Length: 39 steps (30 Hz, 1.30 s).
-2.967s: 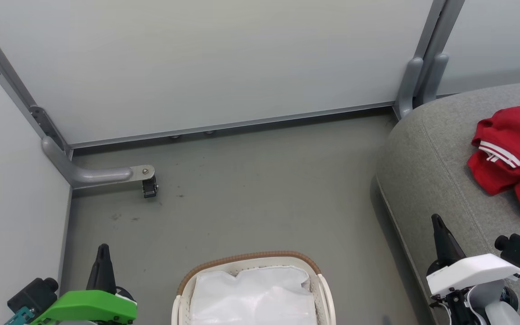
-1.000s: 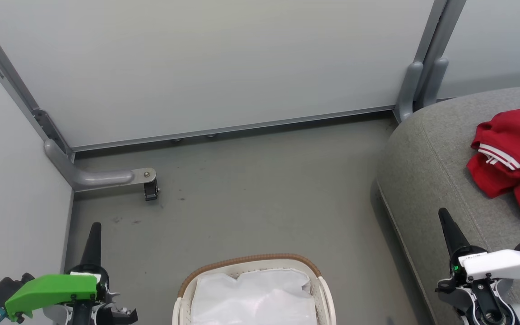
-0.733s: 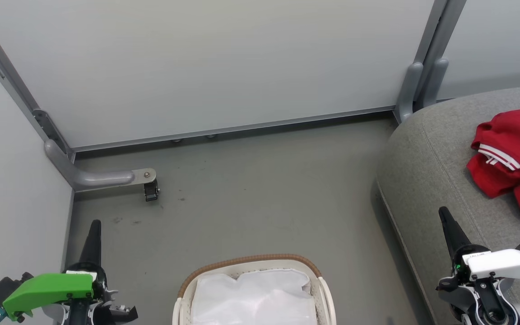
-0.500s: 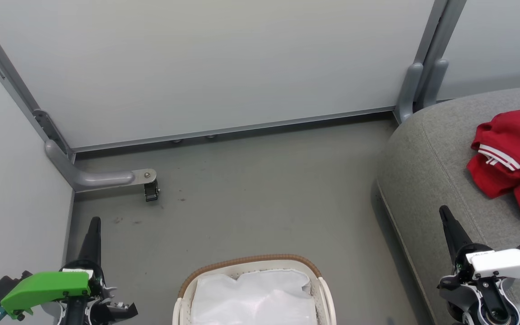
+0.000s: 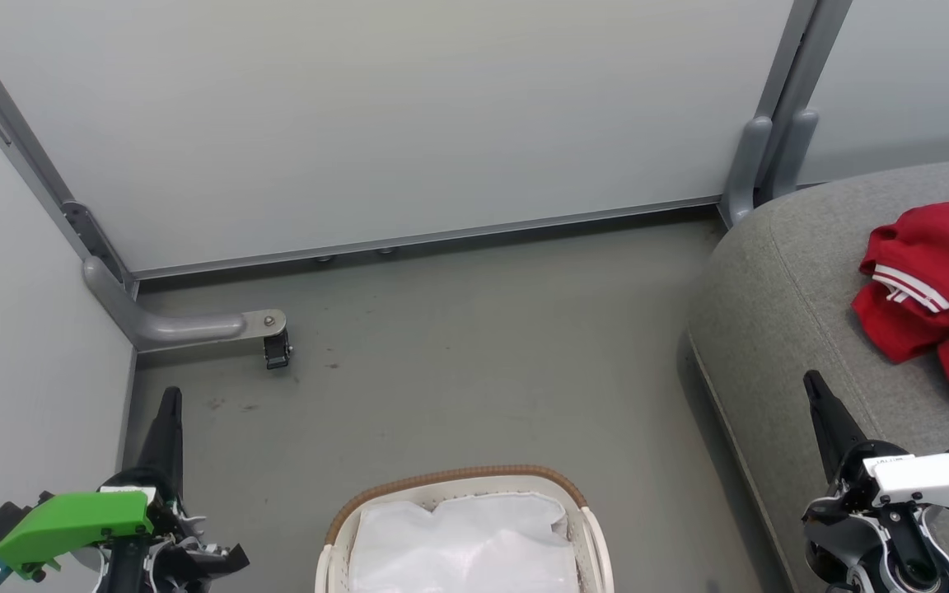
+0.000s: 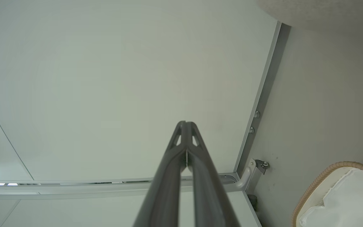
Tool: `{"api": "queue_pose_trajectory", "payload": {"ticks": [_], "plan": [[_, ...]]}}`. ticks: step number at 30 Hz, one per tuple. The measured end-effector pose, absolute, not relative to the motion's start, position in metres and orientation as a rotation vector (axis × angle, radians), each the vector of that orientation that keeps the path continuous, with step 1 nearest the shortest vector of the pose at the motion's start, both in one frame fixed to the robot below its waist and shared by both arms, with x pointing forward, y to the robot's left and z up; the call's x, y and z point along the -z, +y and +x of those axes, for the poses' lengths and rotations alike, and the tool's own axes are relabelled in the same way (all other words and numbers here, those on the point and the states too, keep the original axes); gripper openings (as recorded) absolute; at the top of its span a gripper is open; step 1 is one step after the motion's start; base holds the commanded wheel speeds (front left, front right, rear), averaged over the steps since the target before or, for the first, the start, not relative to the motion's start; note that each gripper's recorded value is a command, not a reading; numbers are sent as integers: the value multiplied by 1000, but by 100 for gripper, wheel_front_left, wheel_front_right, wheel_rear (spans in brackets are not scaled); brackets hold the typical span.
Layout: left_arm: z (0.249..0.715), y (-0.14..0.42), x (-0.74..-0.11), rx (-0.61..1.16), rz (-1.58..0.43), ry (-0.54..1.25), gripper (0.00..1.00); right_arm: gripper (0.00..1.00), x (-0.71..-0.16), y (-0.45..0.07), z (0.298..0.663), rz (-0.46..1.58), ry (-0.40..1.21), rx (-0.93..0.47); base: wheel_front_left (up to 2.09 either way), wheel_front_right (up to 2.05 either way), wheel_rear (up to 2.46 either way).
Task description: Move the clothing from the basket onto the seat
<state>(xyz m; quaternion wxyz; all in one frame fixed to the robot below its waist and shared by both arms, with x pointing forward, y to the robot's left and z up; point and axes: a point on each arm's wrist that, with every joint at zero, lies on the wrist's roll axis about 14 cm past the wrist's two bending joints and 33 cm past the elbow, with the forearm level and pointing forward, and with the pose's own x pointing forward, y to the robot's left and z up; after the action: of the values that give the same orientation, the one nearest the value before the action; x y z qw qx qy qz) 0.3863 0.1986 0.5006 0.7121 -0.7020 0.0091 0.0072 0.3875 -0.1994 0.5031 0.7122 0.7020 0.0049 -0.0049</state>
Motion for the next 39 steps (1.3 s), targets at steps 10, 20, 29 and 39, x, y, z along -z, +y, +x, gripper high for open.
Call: {"api": "queue_pose_trajectory", "payload": {"ticks": [10, 20, 29, 39], "plan": [[387, 199, -503, -10, -1576, 11, 0, 0, -504, -200, 388, 1575, 7, 7, 0, 0, 0], [387, 199, -503, -10, -1576, 11, 0, 0, -504, -200, 388, 1575, 7, 7, 0, 0, 0], [387, 199, -503, -10, -1576, 11, 0, 0, -504, -200, 388, 1575, 8, 7, 0, 0, 0], [387, 199, -503, -10, -1576, 11, 0, 0, -504, -200, 388, 1575, 7, 7, 0, 0, 0]]}}
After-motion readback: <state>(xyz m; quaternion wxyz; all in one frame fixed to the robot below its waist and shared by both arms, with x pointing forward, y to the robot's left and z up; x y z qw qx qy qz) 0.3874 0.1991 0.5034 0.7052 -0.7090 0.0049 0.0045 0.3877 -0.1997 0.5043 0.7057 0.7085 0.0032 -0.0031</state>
